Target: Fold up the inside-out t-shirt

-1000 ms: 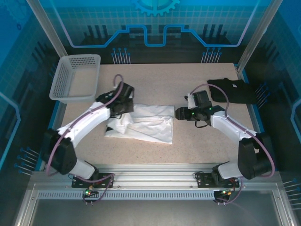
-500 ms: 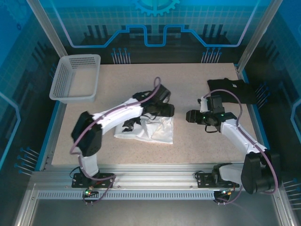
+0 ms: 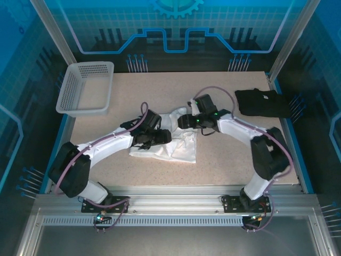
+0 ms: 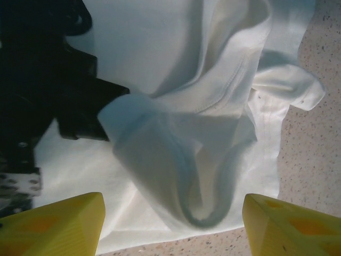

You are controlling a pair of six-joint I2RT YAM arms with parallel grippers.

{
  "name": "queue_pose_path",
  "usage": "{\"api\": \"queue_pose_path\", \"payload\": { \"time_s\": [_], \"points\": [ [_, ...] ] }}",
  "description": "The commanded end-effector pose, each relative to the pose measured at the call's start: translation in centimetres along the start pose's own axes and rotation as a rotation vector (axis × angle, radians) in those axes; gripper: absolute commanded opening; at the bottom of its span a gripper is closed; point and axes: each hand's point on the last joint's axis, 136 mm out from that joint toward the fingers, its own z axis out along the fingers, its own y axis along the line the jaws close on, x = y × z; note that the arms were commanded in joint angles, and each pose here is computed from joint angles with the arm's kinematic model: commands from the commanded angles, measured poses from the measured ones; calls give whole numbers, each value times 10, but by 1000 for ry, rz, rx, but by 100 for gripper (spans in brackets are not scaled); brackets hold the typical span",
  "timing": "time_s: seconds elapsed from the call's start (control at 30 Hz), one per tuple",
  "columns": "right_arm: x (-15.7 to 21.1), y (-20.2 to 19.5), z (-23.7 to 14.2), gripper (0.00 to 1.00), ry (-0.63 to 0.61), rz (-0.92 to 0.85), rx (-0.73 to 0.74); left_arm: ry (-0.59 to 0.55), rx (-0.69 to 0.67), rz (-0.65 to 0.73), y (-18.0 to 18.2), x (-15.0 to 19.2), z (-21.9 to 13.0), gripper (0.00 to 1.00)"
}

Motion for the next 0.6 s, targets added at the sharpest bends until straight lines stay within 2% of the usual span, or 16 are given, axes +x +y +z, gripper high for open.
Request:
{"api": "queue_pose_path", "payload": {
  "time_s": [0.0, 0.13, 0.27, 0.47, 0.57],
  "points": [
    [-8, -10, 34, 72, 27, 7, 106, -13, 118, -35, -22, -4, 9, 67],
    [-7, -22, 65, 68, 91, 16, 167, -4, 198, -33, -36, 4, 22, 54],
    [-6, -38, 52, 59, 85, 31, 210, -2, 275, 57, -67, 20, 27, 43],
    [11, -79, 9, 47, 67, 145, 184, 50, 401, 256, -120, 61, 32, 39],
    [17, -88, -10, 46, 35, 199, 81, 62, 441, 360, -132, 74, 24, 47]
  ]
}}
